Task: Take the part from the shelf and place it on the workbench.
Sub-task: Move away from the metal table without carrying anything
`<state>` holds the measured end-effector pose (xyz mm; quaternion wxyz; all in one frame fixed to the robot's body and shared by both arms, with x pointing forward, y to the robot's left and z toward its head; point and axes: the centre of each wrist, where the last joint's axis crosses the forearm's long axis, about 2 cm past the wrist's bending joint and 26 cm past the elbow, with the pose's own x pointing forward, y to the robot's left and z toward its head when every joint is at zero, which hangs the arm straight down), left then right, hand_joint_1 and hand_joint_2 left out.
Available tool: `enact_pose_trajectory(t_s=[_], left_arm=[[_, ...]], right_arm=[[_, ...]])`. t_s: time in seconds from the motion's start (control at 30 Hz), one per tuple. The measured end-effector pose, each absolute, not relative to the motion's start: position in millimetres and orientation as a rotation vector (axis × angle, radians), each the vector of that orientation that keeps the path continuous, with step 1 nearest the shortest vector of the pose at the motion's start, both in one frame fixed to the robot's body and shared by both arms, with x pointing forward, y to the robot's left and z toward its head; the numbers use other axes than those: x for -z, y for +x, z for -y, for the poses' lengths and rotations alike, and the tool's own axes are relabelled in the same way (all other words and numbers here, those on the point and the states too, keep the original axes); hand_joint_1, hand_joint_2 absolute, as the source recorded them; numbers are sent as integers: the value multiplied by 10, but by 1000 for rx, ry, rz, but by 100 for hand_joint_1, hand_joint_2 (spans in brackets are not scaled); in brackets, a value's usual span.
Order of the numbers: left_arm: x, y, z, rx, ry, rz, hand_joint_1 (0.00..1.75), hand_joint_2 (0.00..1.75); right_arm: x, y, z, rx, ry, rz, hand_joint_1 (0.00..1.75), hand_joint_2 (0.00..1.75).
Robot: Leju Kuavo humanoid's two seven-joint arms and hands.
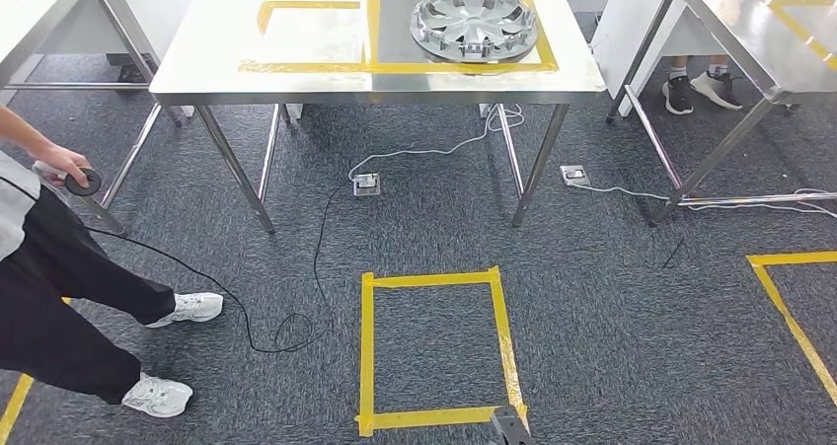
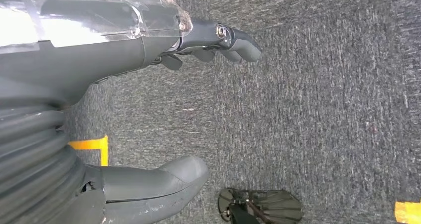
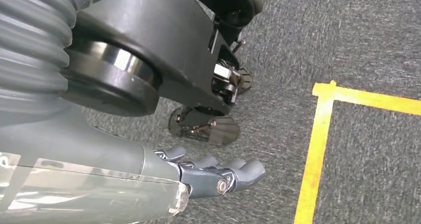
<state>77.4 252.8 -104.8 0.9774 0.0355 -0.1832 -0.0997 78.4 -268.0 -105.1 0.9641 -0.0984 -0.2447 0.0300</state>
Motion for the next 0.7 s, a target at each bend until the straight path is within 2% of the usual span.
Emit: enact_pose_trajectory(t_s=[0.7], left_arm=[[1049,782,-2556,219,80,358,0,175]], right_arm=[[1051,784,2677,-87,-186,494,0,175]])
